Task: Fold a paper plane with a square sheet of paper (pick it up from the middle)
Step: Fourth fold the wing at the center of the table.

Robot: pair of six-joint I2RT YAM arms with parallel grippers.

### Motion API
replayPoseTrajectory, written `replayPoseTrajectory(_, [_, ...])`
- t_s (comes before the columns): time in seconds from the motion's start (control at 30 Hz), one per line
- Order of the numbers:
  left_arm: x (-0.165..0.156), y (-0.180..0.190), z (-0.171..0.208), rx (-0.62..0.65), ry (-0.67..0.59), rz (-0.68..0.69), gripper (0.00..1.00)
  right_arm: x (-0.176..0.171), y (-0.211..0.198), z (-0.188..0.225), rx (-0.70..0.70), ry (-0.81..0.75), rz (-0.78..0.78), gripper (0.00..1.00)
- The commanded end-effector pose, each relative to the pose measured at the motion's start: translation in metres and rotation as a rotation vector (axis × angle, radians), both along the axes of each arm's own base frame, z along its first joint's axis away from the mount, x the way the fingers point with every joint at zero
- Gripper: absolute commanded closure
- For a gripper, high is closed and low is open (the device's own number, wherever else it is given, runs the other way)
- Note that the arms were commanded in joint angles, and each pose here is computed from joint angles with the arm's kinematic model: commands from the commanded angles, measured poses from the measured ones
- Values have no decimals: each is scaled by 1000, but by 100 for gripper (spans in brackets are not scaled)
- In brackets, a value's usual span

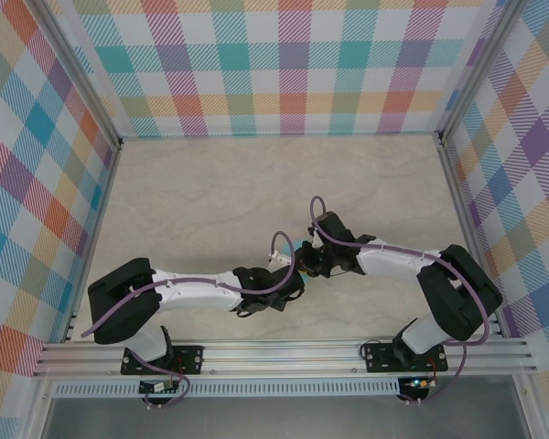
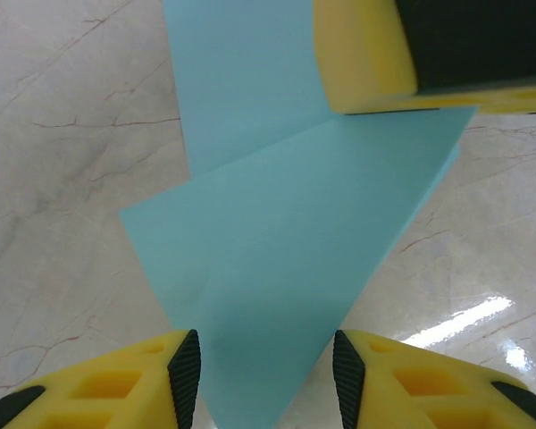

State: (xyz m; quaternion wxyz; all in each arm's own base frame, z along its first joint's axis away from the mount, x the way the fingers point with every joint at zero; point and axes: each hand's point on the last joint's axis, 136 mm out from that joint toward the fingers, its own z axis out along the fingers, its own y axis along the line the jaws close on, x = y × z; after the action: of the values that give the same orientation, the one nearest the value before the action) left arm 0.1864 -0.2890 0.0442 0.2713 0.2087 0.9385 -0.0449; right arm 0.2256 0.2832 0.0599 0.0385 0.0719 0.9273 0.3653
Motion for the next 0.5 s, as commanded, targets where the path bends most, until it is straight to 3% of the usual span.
replayPoseTrajectory(0.0, [2, 2, 6, 41, -54, 21, 56, 5, 5, 4, -2, -8, 8, 82])
replayPoseTrajectory(0.13, [1, 6, 4, 64, -65, 30, 63, 5, 5, 5, -1, -8, 7, 82])
replayPoseTrajectory(0.47, [-3, 8, -4, 69, -51, 35, 71, 7, 7, 5, -2, -5, 10, 82])
